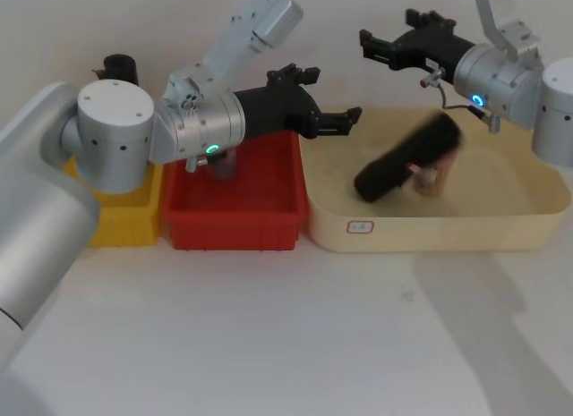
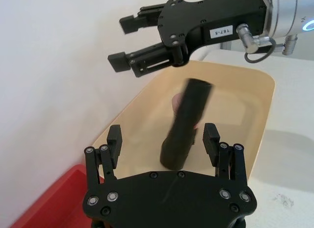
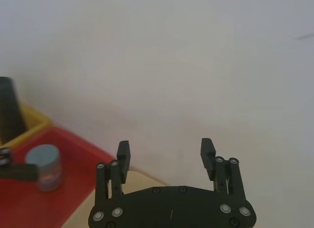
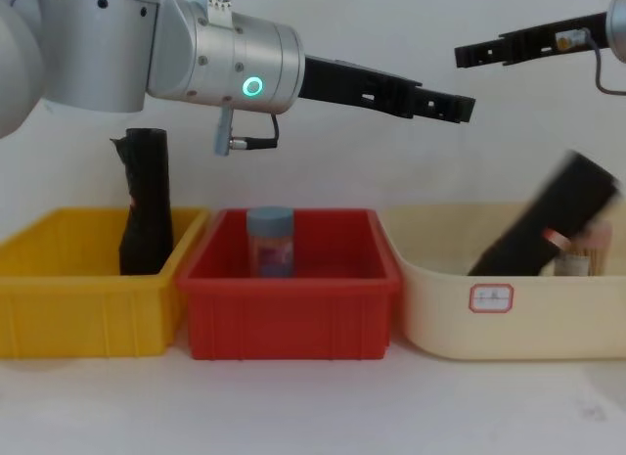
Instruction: Pick up the garbage bag with the one hand and transfer it to the other hand.
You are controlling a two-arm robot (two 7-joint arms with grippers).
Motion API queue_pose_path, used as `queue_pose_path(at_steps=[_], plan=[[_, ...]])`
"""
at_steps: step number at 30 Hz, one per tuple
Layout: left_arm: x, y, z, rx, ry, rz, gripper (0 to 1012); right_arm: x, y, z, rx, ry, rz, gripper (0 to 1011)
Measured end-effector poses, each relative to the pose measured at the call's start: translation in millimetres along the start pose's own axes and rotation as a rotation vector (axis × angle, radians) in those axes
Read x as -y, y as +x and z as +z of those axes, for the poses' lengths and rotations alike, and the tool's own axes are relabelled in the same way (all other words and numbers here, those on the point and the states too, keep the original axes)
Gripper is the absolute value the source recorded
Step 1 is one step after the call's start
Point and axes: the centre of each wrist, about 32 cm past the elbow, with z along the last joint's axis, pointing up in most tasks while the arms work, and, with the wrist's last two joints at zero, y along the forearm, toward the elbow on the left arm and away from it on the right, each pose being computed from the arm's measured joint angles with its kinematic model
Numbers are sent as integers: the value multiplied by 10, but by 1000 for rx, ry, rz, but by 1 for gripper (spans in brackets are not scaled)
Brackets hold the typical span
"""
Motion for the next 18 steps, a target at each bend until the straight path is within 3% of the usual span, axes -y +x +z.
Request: queue_pose_path(at_steps=[7, 18], plan=[[0, 0, 0, 0, 0, 0, 1000, -14, -34, 8, 8, -27, -95, 1001], [0, 0, 0, 0, 0, 0, 1001, -34, -58, 15, 20, -55, -189, 1002]])
